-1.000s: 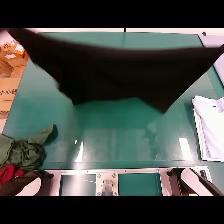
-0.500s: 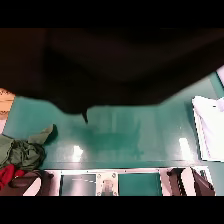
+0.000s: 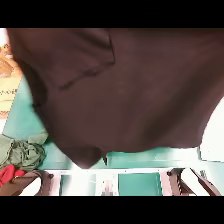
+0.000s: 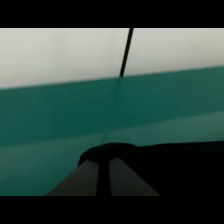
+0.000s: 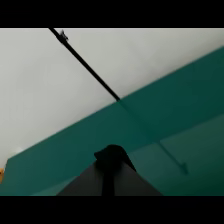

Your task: Fold the shirts.

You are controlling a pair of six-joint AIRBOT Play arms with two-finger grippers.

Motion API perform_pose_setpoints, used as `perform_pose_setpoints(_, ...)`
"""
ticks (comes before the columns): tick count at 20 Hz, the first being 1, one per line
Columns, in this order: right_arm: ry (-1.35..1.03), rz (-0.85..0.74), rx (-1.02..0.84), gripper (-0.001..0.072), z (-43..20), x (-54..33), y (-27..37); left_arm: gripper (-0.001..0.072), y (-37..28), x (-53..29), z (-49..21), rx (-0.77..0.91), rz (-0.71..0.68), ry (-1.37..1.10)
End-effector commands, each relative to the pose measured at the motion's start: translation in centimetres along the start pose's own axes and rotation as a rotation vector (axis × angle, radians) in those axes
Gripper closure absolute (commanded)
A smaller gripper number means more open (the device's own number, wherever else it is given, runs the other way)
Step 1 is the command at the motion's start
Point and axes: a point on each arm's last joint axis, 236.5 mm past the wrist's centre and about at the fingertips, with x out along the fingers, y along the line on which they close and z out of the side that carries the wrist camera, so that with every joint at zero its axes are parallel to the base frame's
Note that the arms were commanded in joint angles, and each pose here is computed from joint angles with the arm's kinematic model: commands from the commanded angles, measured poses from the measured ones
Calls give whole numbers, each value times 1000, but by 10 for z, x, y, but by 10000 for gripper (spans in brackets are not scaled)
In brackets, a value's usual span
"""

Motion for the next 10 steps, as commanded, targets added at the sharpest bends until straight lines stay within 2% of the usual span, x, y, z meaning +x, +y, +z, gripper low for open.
perform_pose_setpoints(1,184,-48,89,691,-76,91,-75,678,19,105,-115,-190,-99,299)
perform_pose_setpoints(4,306,-143,182,691,-147,162,-150,678,56,175,-216,-311,-49,489)
perform_pose_setpoints(6,404,-180,257,691,-191,196,-189,678,76,209,-260,-367,-14,546)
perform_pose_setpoints(10,501,-210,362,690,-236,241,-237,678,96,248,-269,-471,24,453)
